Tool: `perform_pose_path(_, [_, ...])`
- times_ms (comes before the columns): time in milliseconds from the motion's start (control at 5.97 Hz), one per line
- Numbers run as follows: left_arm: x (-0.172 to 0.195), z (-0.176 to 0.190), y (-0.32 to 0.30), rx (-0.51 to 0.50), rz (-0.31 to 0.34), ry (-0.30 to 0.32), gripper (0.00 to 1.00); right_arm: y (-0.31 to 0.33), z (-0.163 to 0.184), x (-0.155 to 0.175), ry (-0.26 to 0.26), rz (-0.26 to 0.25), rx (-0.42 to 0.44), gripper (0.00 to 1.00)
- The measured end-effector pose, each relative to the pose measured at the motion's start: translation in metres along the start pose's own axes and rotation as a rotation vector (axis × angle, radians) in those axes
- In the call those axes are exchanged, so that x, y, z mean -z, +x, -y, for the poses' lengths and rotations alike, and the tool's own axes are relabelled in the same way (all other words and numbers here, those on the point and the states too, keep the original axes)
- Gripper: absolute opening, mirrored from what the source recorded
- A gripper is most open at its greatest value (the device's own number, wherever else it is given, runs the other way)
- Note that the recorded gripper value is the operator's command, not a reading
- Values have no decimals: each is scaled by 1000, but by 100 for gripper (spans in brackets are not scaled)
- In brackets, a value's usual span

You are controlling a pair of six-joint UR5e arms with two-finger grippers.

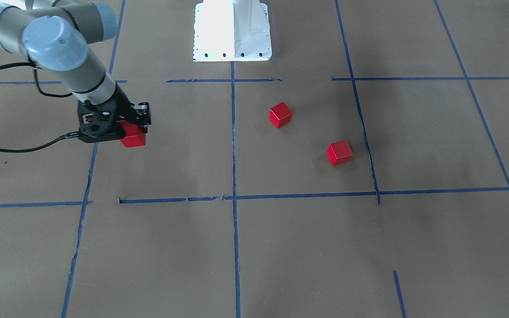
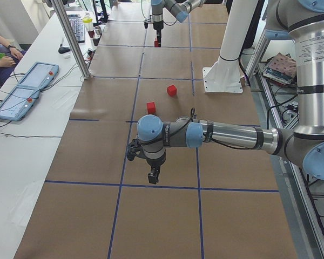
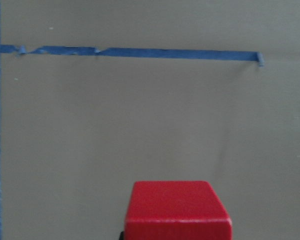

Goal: Form red blocks into L shape at center
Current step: 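Lift the red cube with the right gripper and carry it to the table center, then lower the red cube at the grid center and open the right gripper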

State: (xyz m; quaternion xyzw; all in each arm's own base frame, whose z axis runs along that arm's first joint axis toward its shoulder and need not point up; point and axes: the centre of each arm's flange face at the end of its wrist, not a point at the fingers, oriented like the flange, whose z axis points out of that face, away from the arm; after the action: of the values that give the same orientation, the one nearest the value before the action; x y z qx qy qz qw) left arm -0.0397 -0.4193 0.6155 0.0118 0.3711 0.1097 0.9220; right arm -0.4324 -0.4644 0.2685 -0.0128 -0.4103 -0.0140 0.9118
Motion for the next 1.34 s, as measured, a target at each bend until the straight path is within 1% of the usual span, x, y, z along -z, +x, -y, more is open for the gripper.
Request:
perform_pose_path(168, [0,0,0,1,0,-1,100,-77,-3,-25,5,-12,-50,19])
perform_pose_path(335, [-1,0,-1,3,-1,-3,100,-139,-6,-50,-1,-34,-75,29])
perform_pose_path(503, [-2,-1,-2,4,-1,-5,100,-177,-13,-71,-13,-49,-72,32])
perform_pose_path(838, [-3,-1,-3,6,-1,-8,100,-196,-30,-106,-32,-62,-50,36])
perform_pose_path(1173, [-4,-1,-3,7,-2,-8,100,-196,-32,-113,-31,-58,-45,50])
perform_pose_path(1341, [-4,-1,-3,7,-2,-9,100,-195,-32,-115,-31,-59,-45,52])
